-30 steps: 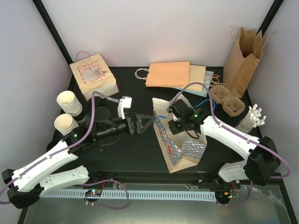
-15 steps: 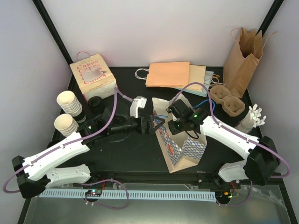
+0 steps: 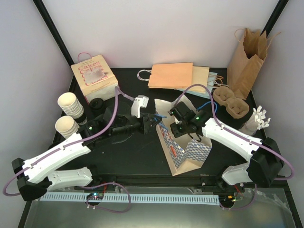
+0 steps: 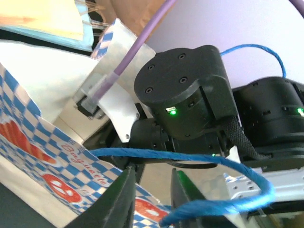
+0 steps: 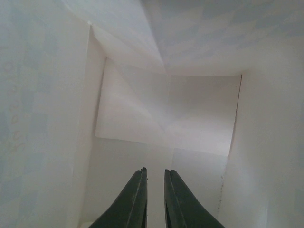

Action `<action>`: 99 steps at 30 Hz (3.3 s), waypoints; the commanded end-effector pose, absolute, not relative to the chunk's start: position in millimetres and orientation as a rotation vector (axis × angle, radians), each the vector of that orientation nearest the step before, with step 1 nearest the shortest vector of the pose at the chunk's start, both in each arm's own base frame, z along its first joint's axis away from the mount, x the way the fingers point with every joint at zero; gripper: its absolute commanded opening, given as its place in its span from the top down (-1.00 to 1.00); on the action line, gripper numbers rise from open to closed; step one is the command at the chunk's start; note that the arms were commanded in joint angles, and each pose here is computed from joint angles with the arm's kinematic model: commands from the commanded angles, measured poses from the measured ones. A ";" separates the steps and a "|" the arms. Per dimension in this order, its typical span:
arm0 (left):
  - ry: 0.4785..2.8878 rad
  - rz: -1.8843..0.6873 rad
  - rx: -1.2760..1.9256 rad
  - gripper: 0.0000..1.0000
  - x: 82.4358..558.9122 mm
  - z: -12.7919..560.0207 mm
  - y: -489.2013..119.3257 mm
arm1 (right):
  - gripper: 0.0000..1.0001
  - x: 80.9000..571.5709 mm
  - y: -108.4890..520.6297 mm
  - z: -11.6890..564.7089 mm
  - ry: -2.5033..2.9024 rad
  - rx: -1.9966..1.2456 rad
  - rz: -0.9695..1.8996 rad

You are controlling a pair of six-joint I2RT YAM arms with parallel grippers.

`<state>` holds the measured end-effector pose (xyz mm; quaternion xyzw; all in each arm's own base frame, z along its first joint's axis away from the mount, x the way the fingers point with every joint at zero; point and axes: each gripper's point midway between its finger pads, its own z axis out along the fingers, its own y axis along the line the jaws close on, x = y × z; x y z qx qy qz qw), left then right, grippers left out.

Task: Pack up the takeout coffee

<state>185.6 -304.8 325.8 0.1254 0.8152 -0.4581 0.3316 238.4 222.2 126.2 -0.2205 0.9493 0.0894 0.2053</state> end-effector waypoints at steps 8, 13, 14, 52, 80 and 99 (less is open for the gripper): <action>2.020 -1.225 0.205 0.97 178.9 333.0 -271.3 | 0.70 229.9 212.1 126.1 2.676 -0.582 0.108; 2.011 -1.217 0.193 0.97 178.2 331.1 -265.9 | 0.70 217.5 214.2 121.5 2.694 -0.571 0.153; 2.008 -1.219 0.192 0.97 178.1 331.3 -265.5 | 0.69 216.1 214.3 119.8 2.698 -0.568 0.157; 1.917 -0.977 0.119 0.97 195.9 355.0 -209.5 | 0.77 300.3 138.8 159.2 2.494 -0.291 -0.571; 1.905 -0.879 0.110 0.97 325.1 366.6 -159.4 | 0.40 373.4 313.4 259.0 2.428 -0.493 0.258; 1.894 -0.807 0.115 0.97 338.7 370.5 -149.3 | 0.35 319.4 254.5 437.7 1.963 -0.522 0.354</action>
